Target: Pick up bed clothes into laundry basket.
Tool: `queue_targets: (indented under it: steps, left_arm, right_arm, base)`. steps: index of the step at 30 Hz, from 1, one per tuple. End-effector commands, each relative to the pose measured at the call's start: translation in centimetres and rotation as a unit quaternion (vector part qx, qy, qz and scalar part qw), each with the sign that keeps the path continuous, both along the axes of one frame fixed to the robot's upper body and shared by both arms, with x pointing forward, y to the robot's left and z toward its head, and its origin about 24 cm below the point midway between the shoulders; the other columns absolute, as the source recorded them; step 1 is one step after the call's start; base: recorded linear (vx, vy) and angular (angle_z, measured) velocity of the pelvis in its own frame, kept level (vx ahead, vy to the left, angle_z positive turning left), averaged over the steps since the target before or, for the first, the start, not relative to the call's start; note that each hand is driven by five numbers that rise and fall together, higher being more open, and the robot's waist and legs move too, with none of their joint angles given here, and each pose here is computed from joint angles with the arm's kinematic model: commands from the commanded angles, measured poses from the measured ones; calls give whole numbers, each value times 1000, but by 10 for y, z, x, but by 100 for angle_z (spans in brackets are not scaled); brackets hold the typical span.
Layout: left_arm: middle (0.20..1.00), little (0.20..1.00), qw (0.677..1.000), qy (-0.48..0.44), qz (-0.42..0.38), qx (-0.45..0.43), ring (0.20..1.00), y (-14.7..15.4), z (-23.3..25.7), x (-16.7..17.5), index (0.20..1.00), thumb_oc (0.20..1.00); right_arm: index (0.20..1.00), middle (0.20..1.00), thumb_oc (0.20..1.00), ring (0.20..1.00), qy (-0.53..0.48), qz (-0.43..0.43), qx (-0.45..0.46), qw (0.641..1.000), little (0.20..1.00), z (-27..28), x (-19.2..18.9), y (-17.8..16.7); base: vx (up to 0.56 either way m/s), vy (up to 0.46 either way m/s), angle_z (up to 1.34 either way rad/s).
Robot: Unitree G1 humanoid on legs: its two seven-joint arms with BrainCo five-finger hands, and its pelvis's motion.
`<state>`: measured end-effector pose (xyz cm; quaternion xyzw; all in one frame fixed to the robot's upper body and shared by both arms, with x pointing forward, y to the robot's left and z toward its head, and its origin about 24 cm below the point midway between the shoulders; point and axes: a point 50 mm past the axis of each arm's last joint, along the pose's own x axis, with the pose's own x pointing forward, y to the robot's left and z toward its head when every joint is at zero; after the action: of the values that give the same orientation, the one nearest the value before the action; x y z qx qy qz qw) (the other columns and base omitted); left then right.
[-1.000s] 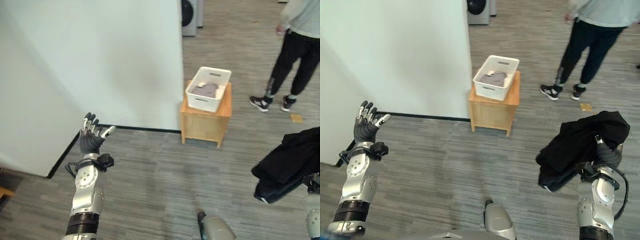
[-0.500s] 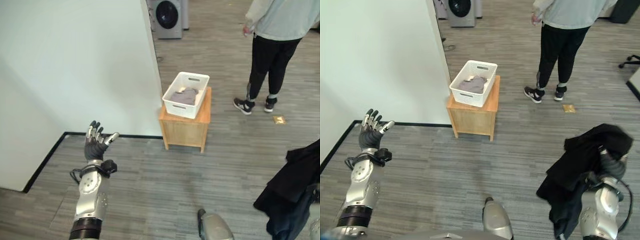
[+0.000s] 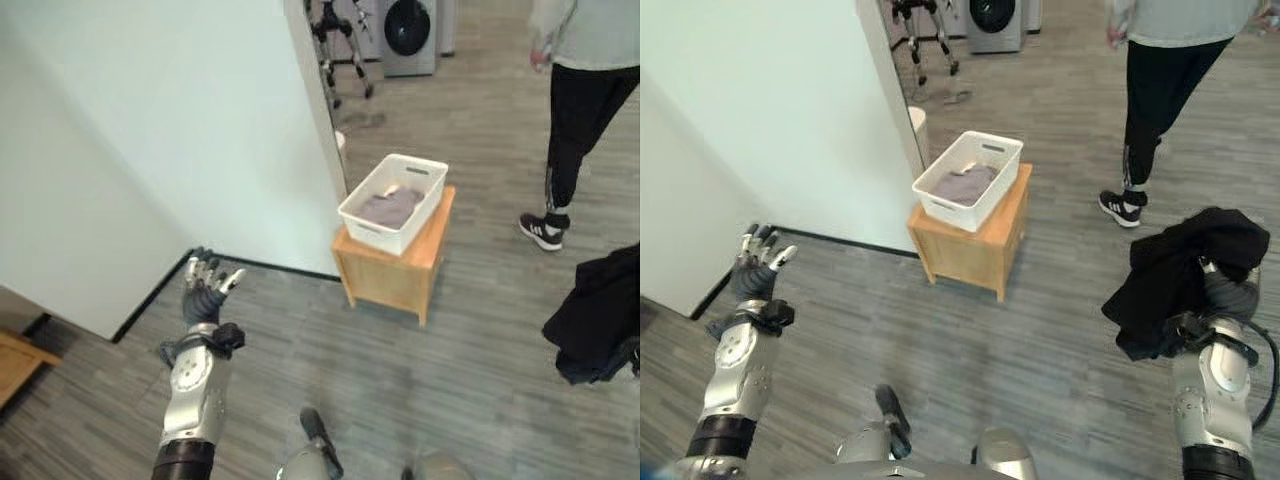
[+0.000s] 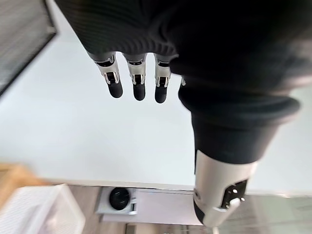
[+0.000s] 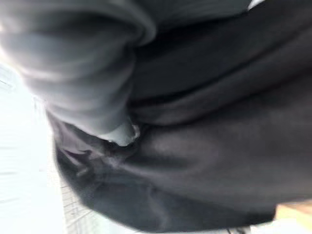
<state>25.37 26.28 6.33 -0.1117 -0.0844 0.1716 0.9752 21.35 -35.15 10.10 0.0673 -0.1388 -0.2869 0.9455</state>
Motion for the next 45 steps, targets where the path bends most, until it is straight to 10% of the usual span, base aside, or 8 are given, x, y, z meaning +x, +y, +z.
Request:
queue_targets:
  steps: [1,29,45]
  left_arm:
    - [1000,1000,996,-66,17,61,1000,19,37,2,1000,1000]
    - [1000,1000,996,-60,-72,0,1000,-18,29,34,1000,1000]
    - [1000,1000,978,-49,-196,48,1000,-58,41,63,1000,1000]
  right_arm:
    - [200,200,200,200,-78,32,-66,994,200,40,9,12]
    - [200,200,200,200,-103,-42,-161,981,200,105,-15,-41]
    - [200,200,200,200,159,-150,-359,907,200,217,9,-113]
  base:
    - [236,57,2]
    - [187,-188,52]
    - [189,147,14]
